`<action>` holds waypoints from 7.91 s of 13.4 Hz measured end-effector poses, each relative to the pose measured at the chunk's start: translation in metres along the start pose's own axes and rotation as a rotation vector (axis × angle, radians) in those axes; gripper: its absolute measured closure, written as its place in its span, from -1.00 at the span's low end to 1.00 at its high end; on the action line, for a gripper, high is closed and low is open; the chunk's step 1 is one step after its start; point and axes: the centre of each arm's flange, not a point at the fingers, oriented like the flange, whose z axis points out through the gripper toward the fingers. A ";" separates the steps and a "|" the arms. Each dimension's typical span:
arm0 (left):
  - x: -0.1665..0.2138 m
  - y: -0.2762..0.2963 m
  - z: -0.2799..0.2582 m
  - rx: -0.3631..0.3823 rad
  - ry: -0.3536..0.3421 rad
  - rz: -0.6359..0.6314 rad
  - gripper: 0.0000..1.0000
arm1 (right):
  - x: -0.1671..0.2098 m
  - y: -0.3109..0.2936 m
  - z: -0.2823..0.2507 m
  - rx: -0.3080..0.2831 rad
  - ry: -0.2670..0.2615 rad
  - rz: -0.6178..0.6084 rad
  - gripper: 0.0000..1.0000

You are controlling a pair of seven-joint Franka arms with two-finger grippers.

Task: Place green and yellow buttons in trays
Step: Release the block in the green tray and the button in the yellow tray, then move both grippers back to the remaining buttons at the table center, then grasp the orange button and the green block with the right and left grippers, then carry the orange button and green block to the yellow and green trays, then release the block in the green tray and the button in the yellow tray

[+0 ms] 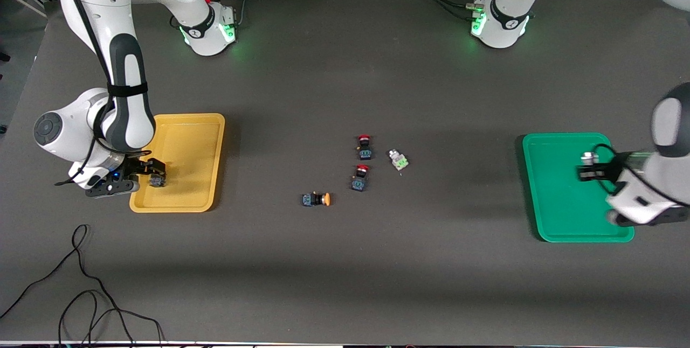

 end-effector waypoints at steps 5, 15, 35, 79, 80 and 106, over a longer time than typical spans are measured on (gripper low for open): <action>0.028 -0.088 0.101 -0.044 0.064 0.048 0.17 | 0.055 -0.016 -0.076 0.017 -0.019 -0.137 -1.00; 0.038 -0.103 0.237 -0.098 0.130 0.048 0.17 | 0.128 -0.188 -0.161 0.073 -0.006 -0.068 -1.00; -0.040 -0.002 0.007 -0.111 0.029 0.038 -1.00 | 0.100 -0.506 -0.081 -0.067 0.113 -0.982 -1.00; -0.080 0.324 0.058 0.030 0.002 -0.307 0.19 | 0.112 -0.445 -0.073 -0.112 0.079 -1.151 0.13; -0.077 0.298 0.039 0.033 -0.008 -0.273 0.19 | 0.114 -0.425 -0.091 -0.107 0.049 -1.087 0.13; 0.002 -0.038 0.233 -0.052 0.218 0.200 0.19 | -0.009 -0.097 0.030 0.107 -0.058 -0.042 -0.67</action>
